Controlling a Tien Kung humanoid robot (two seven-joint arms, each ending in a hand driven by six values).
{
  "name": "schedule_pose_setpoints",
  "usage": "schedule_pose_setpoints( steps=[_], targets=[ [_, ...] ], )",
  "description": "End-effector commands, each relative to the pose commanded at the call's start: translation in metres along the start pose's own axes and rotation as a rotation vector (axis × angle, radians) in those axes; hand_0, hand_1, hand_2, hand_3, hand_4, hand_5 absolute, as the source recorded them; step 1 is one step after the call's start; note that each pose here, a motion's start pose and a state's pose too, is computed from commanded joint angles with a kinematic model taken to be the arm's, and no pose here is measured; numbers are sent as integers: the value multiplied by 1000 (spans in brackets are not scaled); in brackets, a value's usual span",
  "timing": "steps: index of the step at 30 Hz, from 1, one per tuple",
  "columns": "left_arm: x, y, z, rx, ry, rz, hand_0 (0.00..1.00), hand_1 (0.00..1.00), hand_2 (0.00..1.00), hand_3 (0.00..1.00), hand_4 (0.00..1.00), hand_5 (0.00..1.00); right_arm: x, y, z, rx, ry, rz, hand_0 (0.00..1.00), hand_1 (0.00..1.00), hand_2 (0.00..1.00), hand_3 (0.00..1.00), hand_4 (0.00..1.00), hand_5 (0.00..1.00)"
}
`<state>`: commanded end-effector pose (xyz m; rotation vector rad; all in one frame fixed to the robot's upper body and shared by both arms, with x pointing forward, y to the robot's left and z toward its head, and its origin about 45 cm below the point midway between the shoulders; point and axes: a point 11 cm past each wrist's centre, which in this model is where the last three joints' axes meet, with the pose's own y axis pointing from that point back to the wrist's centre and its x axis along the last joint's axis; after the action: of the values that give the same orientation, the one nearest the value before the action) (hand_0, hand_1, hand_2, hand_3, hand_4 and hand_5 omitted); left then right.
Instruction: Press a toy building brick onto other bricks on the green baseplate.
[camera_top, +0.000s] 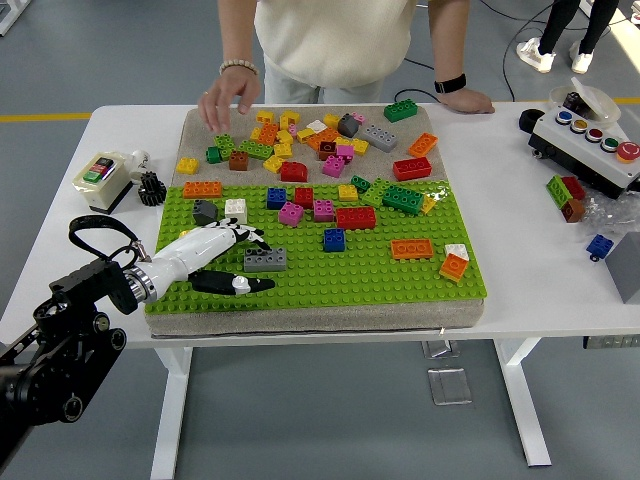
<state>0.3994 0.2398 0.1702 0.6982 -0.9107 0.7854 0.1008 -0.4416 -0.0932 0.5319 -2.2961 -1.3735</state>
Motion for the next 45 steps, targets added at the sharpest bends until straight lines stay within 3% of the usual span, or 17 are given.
schedule_pose_setpoints(
  steps=[8,9,14,15,17,20,21,26,27,32,33,38,39,44,45],
  targets=[
    [38,4,5,-17,-19,108,998,882,872,730,998,872,0,0,0,2,-2,0,734,654,703,584,908,490],
    [41,5,4,-15,-21,118,998,828,814,755,998,804,0,0,0,2,-2,0,734,654,703,585,909,490],
    [60,9,-8,7,-33,165,998,828,814,755,998,804,-1,0,-1,2,-4,-2,734,654,703,585,909,490],
    [64,11,-11,13,-37,173,933,791,767,758,998,693,-1,0,-1,3,-4,-2,733,654,704,585,909,490],
    [67,12,-16,21,-38,179,933,791,767,758,998,693,-1,0,-1,3,-3,-3,733,654,704,585,909,490],
    [68,14,-23,35,-40,183,933,791,767,758,998,693,-1,0,-1,3,1,-4,733,654,704,585,909,490],
    [66,14,-28,46,-39,180,892,767,734,746,998,626,-1,0,-1,3,4,-4,734,654,703,584,909,490],
    [59,15,-38,65,-36,163,892,767,734,746,998,626,-2,0,-1,4,11,-2,734,654,703,584,909,490],
    [56,15,-40,72,-32,157,841,738,712,618,998,384,-2,0,-1,5,13,-1,735,654,703,584,909,490],
    [53,14,-46,84,-30,149,841,738,712,618,998,384,-2,0,-1,6,11,-1,735,654,703,584,909,490],
    [54,14,-47,89,-31,151,823,720,654,591,906,257,-2,0,-1,4,9,-1,734,654,703,583,909,490],
    [56,14,-52,103,-32,162,823,720,654,591,906,257,-1,0,0,1,6,0,734,654,703,583,909,490],
    [56,15,-54,107,-30,164,815,710,618,570,849,202,0,0,0,1,5,1,734,654,703,584,909,491],
    [53,16,-60,127,-25,160,815,710,618,570,849,202,-1,0,-1,3,1,2,734,654,703,584,909,491],
    [52,16,-61,131,-24,158,812,707,606,565,831,161,-1,0,-1,4,1,1,734,654,703,584,910,490]
  ],
)
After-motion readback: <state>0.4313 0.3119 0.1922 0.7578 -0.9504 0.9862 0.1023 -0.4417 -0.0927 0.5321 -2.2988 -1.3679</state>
